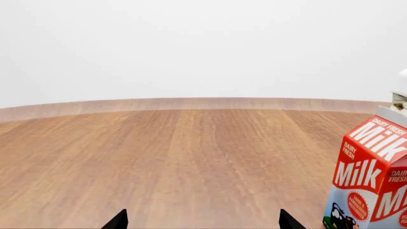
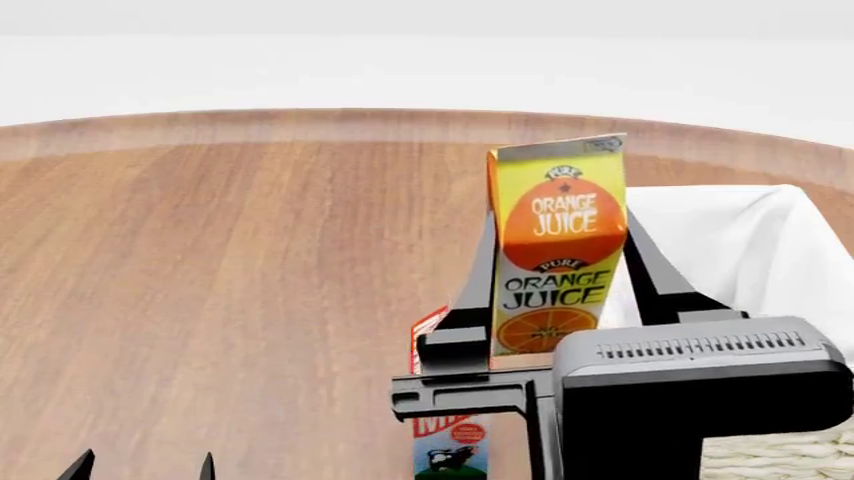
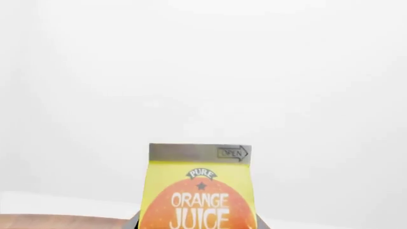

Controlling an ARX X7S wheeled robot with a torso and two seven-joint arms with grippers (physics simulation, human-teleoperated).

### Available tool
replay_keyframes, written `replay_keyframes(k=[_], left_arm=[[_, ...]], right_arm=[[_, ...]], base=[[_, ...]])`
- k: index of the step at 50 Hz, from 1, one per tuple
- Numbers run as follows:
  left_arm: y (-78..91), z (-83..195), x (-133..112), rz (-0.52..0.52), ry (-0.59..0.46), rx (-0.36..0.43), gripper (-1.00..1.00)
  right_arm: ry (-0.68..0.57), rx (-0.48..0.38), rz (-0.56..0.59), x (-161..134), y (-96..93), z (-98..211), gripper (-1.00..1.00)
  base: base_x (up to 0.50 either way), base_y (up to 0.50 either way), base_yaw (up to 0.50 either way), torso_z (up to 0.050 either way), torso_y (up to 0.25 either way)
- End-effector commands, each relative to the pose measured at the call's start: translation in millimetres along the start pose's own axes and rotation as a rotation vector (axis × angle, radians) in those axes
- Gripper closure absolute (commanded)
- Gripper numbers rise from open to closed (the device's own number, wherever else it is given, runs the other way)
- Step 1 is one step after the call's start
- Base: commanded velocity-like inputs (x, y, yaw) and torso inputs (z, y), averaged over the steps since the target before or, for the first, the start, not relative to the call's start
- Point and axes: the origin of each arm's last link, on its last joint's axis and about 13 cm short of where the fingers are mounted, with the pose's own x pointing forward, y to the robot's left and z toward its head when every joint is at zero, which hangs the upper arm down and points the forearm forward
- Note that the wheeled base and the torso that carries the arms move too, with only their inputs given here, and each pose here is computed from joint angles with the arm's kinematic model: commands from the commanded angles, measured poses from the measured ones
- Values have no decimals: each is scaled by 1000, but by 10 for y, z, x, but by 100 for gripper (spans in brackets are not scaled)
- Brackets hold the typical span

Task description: Pick up the orange juice, and put it in the basket.

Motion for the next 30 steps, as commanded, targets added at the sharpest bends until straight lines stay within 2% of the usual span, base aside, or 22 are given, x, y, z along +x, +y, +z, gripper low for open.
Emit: replay_keyframes(k=[1,30], left_arm=[[0,0,0,0,0,0,-100],[0,0,0,0,0,0,-100]], right_arm=[[-45,-37,-47,75,-118,121,100],[2,-84,-155,352,-338,-77,100]], base=[[0,0,0,0,0],[0,0,0,1,1]])
